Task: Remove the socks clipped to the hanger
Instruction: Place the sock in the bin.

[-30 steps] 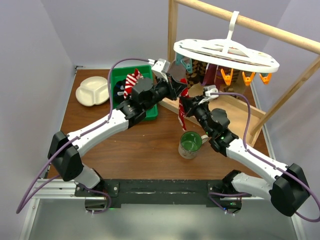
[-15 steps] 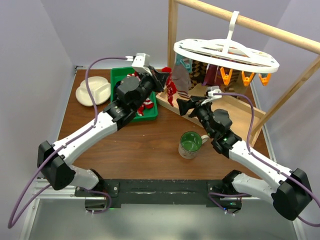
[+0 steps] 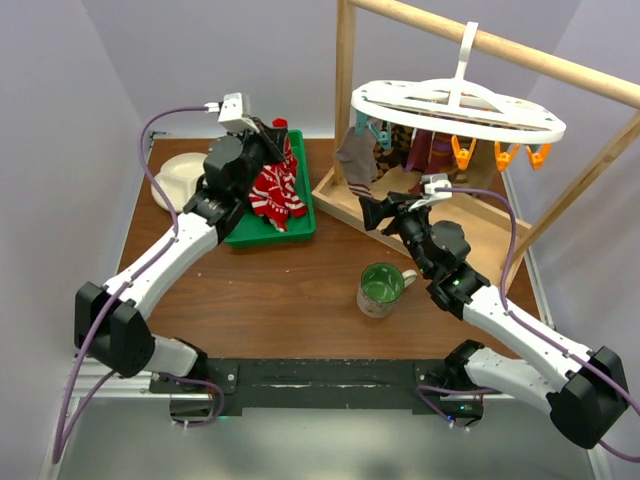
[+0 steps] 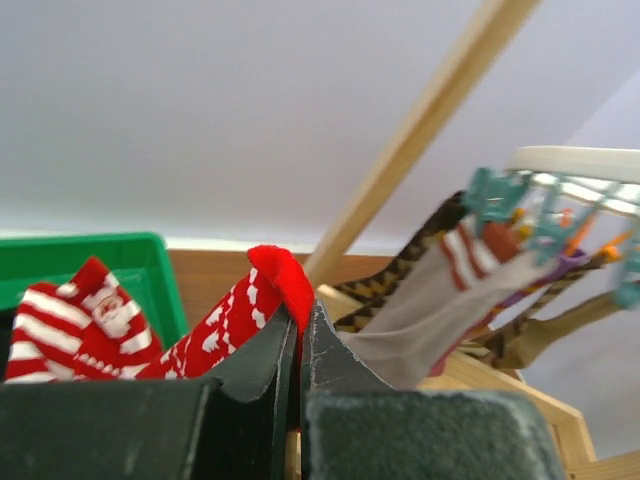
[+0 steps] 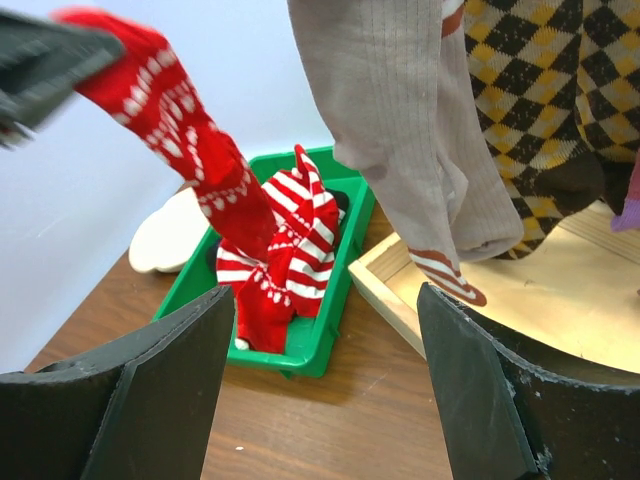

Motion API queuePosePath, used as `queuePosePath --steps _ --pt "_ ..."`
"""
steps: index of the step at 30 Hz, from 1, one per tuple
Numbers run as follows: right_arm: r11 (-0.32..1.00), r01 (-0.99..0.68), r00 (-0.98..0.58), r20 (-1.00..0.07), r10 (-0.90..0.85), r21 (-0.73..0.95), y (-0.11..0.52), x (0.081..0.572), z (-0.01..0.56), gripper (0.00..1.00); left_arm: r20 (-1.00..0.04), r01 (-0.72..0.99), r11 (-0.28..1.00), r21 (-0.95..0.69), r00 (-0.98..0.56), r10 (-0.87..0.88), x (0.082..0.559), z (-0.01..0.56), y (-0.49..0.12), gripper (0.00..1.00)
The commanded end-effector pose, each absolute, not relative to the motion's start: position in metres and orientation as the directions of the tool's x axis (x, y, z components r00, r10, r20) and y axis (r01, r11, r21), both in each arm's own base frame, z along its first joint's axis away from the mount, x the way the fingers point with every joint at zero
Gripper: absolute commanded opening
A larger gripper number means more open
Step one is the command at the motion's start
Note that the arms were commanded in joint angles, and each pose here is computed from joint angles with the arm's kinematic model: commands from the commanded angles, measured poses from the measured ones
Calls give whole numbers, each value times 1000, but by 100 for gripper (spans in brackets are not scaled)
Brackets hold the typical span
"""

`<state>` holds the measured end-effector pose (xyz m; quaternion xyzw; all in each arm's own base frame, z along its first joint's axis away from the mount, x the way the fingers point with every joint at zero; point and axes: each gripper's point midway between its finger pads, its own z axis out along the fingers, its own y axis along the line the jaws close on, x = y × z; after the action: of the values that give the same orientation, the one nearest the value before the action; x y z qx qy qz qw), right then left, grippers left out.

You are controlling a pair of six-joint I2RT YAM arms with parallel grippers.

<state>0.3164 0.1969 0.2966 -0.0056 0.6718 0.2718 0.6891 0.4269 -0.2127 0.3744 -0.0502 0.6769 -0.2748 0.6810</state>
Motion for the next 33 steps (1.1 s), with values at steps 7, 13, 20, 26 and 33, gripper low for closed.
queuePosePath --steps 7,13,20,26,33 --pt "851 -373 -41 -923 383 369 192 314 303 79 -868 126 869 -479 -218 -447 524 252 -140 0" --pt "848 -382 -50 -924 379 368 194 313 305 80 -878 86 895 -437 -257 -404 588 214 -121 4" --pt "853 -380 -67 -930 360 358 193 310 301 81 -873 26 907 -421 -284 -397 607 189 -108 10" --pt "857 -380 -67 -934 350 348 192 309 302 82 -881 16 910 -414 -260 -396 607 194 -97 43" --pt "858 -380 -67 -936 346 345 192 310 303 82 -901 26 917 -398 -198 -385 598 226 -86 64"
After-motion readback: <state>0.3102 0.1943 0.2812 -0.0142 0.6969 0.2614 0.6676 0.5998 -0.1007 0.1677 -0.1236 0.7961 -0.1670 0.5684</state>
